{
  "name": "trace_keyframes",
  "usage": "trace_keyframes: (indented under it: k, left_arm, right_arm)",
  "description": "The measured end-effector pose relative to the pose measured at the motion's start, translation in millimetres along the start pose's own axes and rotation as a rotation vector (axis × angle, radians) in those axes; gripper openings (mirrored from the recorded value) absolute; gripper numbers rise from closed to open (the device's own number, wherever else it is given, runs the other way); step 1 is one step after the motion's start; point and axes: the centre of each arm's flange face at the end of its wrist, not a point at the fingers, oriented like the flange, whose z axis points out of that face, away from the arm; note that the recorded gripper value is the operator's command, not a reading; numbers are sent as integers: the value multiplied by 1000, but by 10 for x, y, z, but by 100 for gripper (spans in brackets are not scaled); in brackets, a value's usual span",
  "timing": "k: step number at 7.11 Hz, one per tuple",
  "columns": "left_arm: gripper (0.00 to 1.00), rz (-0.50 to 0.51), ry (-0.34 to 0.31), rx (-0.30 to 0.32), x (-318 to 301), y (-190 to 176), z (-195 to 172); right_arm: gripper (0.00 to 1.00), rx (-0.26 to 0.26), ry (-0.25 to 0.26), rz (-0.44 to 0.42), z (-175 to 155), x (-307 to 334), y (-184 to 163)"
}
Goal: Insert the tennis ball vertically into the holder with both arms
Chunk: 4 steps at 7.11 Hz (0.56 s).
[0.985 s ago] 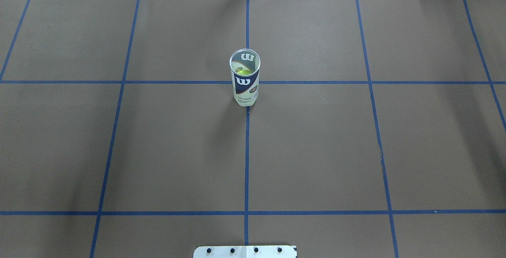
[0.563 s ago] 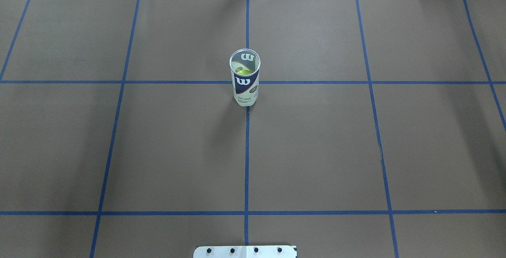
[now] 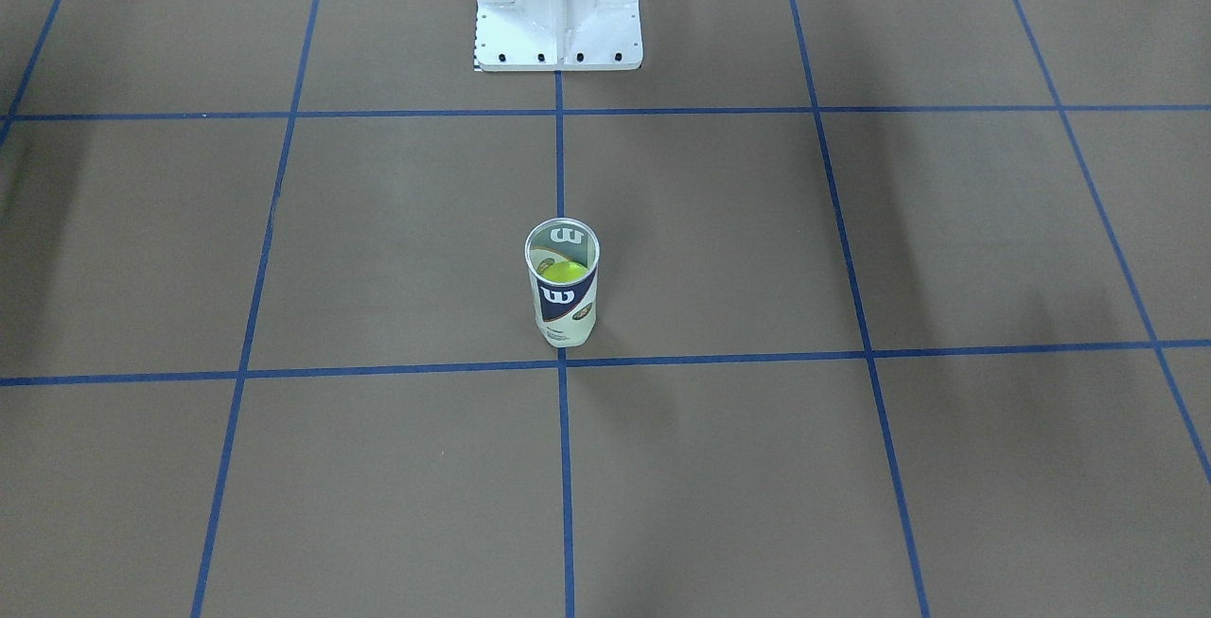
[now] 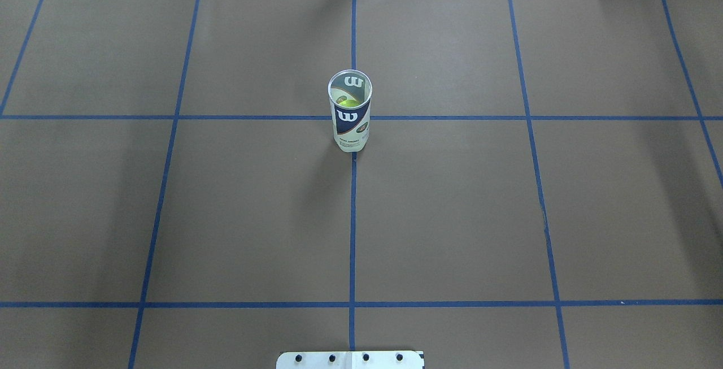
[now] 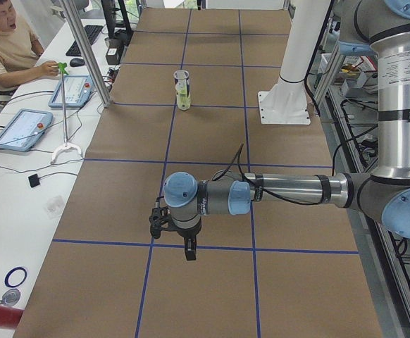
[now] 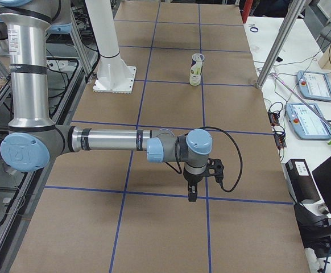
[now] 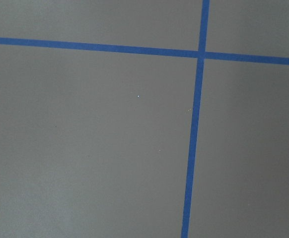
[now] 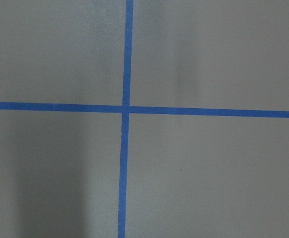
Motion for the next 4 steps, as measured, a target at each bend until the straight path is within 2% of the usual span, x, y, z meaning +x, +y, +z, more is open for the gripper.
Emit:
trace_keyframes:
  k: [4]
  left_arm:
    - [100, -4, -3, -3, -12, 4, 10]
  right_arm:
    - [100, -44, 14, 21, 201, 189, 281]
